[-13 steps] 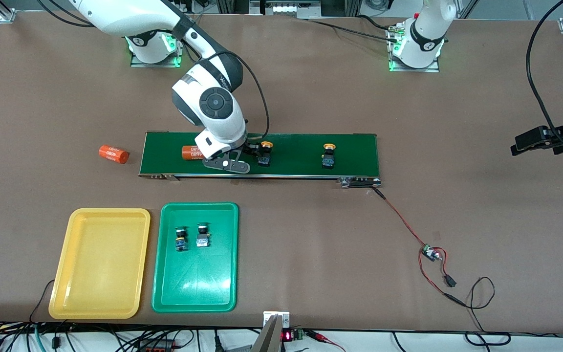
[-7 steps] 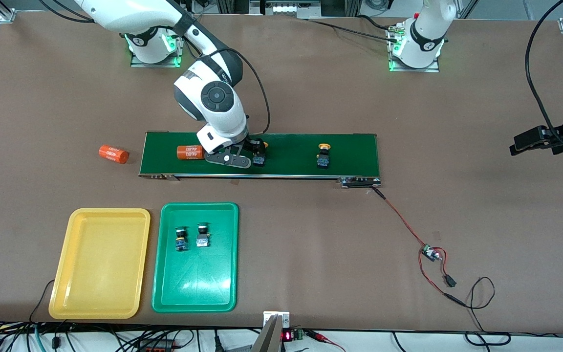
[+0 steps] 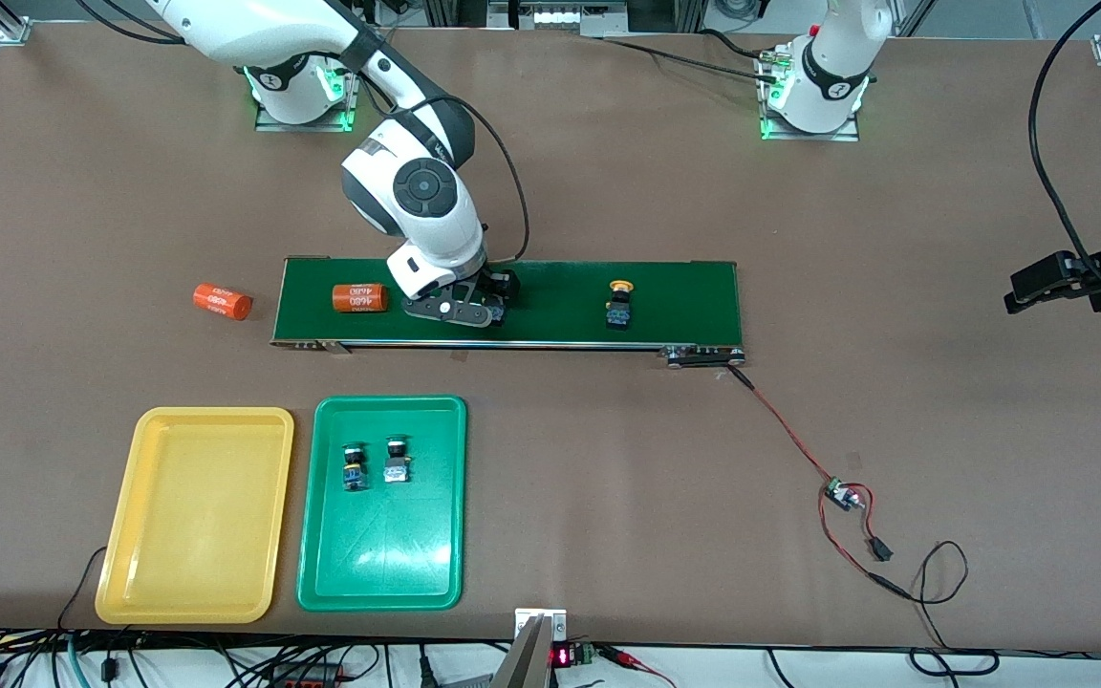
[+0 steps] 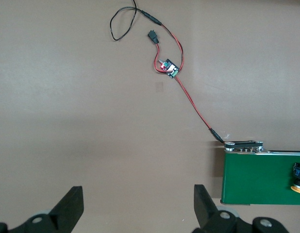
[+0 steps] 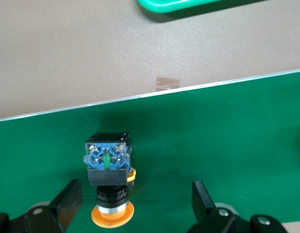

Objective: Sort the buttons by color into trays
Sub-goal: 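Close the right gripper on the orange-based button and lift it, then carry the button with the right gripper over the yellow tray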

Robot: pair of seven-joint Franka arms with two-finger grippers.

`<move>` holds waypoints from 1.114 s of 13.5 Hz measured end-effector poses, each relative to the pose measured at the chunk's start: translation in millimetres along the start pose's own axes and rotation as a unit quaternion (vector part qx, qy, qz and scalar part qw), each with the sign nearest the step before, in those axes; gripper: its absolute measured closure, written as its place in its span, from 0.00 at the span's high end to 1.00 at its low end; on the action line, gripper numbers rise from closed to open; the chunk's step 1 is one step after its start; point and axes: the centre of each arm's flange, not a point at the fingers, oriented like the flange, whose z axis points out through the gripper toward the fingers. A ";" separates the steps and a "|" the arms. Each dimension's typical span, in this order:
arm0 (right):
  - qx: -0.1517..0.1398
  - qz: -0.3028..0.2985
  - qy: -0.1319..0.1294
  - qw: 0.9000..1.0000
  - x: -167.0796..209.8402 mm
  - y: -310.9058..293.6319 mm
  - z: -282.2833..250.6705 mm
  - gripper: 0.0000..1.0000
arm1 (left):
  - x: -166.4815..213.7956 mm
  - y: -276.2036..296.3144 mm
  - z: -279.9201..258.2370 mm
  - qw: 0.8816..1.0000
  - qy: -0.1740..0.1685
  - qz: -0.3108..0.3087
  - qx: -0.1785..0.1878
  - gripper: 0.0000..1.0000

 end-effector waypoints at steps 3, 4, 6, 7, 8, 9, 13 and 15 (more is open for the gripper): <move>0.001 -0.001 -0.003 1.000 -3.7 2.2 8.8 1.00 | -0.4 0.1 -2.8 1.000 0.005 0.000 0.000 1.00; 0.001 -0.001 -0.003 1.000 -3.7 3.0 10.0 1.00 | -0.6 0.1 -3.1 1.000 0.005 0.000 0.000 1.00; 0.001 0.000 -0.003 1.000 -3.0 4.1 11.2 0.96 | -0.6 -0.2 -3.2 1.000 0.005 0.000 0.000 1.00; 0.001 0.001 -0.003 1.000 -2.1 4.7 11.3 0.86 | -0.6 -0.3 -3.2 1.000 0.005 -0.001 0.000 1.00; 0.001 0.002 -0.002 1.000 -1.1 5.4 11.6 0.80 | -0.6 -0.5 -3.2 1.000 0.005 -0.001 0.000 1.00; 0.001 0.002 -0.002 1.000 0.0 6.2 11.9 0.79 | -0.6 -0.8 -3.2 1.000 0.005 -0.002 0.000 1.00; -0.001 -0.004 0.000 1.000 10.6 15.5 17.6 0.51 | -0.6 -1.7 -3.3 1.000 0.005 -0.004 0.000 1.00; -0.005 -0.011 -0.001 1.000 15.3 21.4 19.4 0.42 | -0.6 0.3 -3.3 1.000 0.005 -0.003 0.000 1.00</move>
